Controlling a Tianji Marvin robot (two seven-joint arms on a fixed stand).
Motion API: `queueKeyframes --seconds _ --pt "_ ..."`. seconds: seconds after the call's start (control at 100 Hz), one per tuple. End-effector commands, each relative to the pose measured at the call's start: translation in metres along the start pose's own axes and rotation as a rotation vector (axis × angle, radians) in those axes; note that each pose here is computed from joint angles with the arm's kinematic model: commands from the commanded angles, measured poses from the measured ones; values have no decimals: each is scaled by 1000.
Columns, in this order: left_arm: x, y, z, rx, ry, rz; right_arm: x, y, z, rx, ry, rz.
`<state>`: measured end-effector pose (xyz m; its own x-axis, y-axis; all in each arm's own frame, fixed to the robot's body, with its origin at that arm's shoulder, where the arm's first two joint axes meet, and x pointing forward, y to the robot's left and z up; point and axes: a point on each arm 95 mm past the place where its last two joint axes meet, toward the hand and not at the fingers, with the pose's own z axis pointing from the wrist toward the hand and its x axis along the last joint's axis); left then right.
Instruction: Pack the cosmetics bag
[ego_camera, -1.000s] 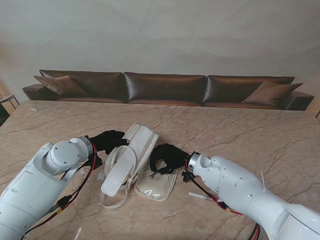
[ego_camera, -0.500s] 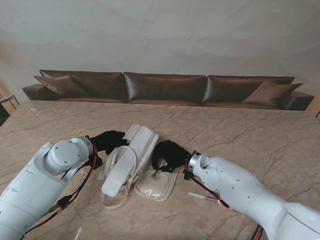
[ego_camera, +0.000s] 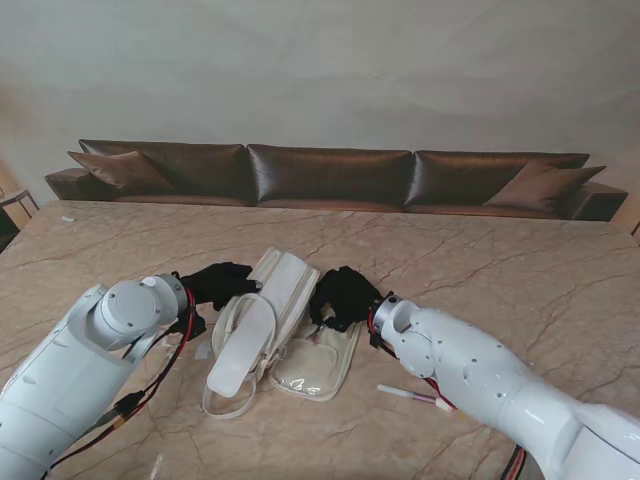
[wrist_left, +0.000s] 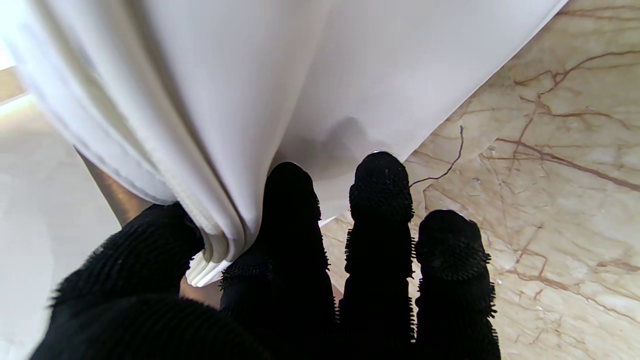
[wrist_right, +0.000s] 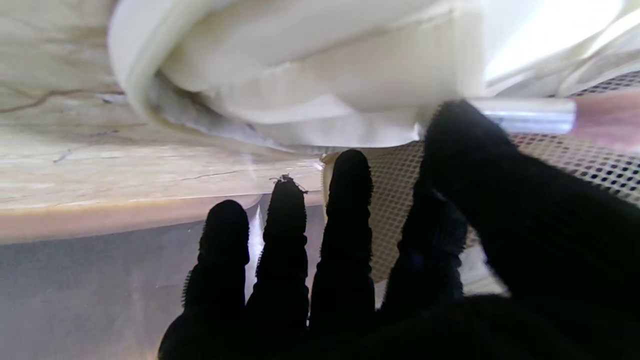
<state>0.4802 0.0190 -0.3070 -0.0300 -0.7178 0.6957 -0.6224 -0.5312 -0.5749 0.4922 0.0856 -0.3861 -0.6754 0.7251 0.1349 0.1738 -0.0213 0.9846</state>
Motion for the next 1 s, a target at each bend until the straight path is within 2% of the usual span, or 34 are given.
queueKeyframes --seconds 0.0,0.53,0.99 --pt "3 0 -1 -1 10 2 -4 3 -3 1 -11 -15" --pt "1 4 0 -2 7 -4 -26 14 -26 54 -133 -23" --pt "0 4 1 13 12 -6 -26 34 -74 61 -283 -2"
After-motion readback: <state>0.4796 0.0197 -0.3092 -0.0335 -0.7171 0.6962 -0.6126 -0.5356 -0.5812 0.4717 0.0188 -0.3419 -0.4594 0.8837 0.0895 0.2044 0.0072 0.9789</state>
